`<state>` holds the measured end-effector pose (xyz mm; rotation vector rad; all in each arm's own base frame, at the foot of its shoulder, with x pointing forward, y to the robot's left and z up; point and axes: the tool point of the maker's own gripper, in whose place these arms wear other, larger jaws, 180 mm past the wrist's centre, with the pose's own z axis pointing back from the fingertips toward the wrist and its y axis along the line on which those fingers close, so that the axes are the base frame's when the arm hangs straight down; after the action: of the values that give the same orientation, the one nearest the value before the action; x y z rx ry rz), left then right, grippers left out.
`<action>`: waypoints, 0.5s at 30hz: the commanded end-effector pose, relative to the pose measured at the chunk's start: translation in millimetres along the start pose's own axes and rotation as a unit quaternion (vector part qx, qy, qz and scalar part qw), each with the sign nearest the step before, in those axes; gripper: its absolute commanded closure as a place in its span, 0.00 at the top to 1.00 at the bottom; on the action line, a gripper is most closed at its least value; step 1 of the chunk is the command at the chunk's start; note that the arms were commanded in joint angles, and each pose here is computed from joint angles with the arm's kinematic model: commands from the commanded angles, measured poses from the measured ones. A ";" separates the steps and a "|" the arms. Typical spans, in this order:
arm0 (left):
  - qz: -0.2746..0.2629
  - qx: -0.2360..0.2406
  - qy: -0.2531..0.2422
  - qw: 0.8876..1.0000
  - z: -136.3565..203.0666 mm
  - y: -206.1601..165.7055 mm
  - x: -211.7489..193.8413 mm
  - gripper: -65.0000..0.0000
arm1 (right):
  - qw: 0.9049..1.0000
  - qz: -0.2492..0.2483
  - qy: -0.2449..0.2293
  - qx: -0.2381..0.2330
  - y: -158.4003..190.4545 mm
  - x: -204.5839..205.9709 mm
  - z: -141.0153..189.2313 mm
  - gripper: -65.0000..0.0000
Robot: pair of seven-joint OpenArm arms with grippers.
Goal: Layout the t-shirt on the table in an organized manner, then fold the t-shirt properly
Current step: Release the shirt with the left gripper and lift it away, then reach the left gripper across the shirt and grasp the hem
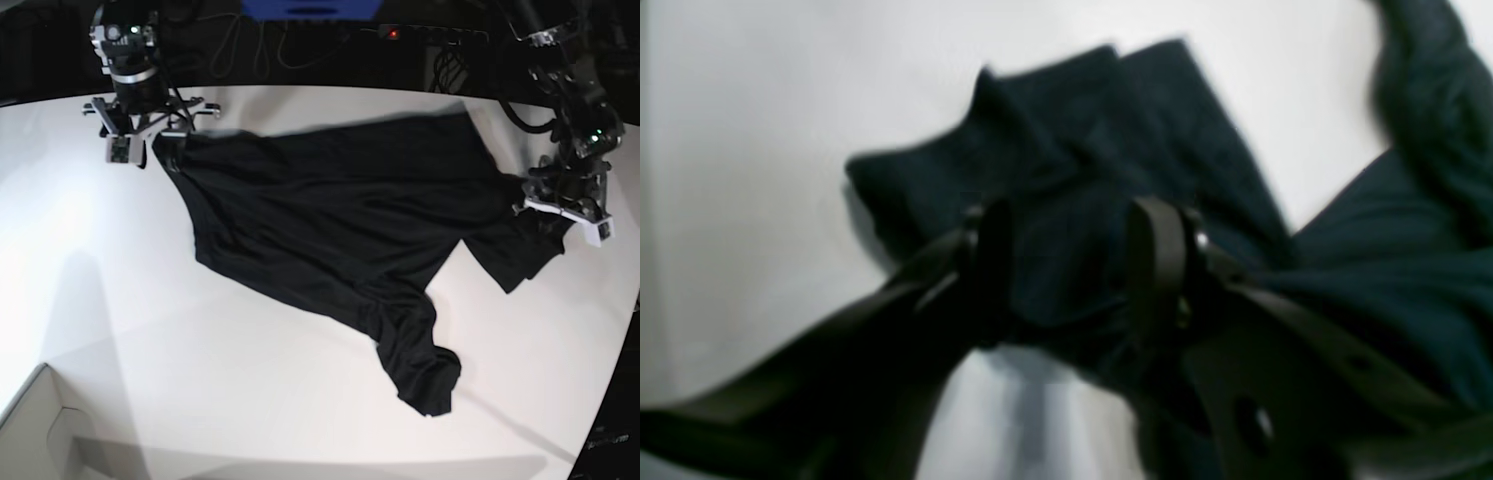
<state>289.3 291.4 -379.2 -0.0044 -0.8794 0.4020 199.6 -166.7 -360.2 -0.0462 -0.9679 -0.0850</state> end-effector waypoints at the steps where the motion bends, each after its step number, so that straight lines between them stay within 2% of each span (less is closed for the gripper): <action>1: -0.001 -0.007 -0.034 0.999 0.0 -4.9 23.6 0.42 | 1.000 0.001 -0.019 0.002 0.5 9.5 2.5 0.48; 11: 0.024 -0.016 0.003 1.000 -26.6 -8.9 8.5 0.39 | 1.000 0.002 -0.019 0.003 0.3 10.8 0.1 0.48; 13: 0.025 -0.016 0.005 1.000 -27.7 -8.1 6.0 0.28 | 1.000 0.002 -0.019 0.003 0.3 10.8 0.1 0.48; 15: 0.029 -0.015 0.003 0.999 -27.2 -8.0 7.3 0.06 | 1.000 0.002 -0.019 0.003 0.3 10.8 0.1 0.48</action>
<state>305.7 285.2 -405.9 -0.0670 -0.8232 0.4477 202.0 -167.1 -359.7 -0.0464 -0.9701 -0.0834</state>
